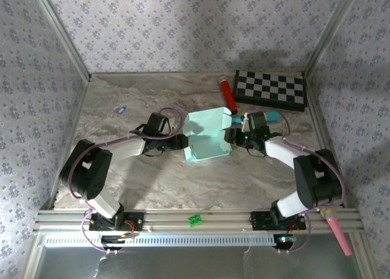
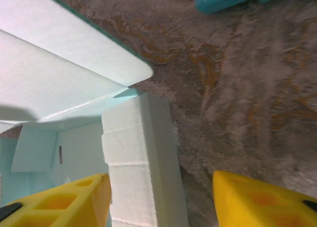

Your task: Fold the paper box

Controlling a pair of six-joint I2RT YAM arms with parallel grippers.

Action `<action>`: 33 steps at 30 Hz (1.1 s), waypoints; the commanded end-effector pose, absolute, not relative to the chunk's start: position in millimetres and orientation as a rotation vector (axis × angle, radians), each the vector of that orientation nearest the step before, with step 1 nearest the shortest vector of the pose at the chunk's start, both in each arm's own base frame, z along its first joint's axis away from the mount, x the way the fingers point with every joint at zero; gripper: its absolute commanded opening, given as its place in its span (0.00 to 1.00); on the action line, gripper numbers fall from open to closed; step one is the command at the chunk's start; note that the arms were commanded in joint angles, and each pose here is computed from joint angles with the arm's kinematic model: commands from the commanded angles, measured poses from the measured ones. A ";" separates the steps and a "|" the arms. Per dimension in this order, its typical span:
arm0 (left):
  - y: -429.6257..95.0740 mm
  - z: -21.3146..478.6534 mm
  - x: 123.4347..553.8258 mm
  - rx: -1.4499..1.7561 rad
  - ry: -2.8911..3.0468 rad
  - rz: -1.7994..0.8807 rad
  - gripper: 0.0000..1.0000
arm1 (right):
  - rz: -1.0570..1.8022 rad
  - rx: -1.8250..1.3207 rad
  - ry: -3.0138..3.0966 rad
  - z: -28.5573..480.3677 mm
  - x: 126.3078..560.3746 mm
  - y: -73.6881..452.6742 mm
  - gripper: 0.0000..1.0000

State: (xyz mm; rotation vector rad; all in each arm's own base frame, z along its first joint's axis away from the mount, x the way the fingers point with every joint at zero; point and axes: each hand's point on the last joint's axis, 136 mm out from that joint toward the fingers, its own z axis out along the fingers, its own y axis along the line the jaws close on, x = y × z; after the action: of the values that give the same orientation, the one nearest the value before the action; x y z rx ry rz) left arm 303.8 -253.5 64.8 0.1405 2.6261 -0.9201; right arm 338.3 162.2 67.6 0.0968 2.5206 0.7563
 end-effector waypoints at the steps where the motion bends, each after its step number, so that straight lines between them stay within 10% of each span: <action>1: -261.1 80.2 311.1 0.187 2.593 -0.925 0.61 | 0.818 0.001 2.539 68.9 341.0 176.6 0.57; 33: -290.4 70.3 306.2 0.046 2.532 -1.207 0.63 | 0.746 0.017 2.644 36.6 332.0 184.1 0.43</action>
State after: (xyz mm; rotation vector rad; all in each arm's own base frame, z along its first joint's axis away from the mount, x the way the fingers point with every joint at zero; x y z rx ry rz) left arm 305.5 -279.4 56.4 0.0132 2.5860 -1.1322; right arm 333.4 183.3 41.5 0.0159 2.6151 0.7700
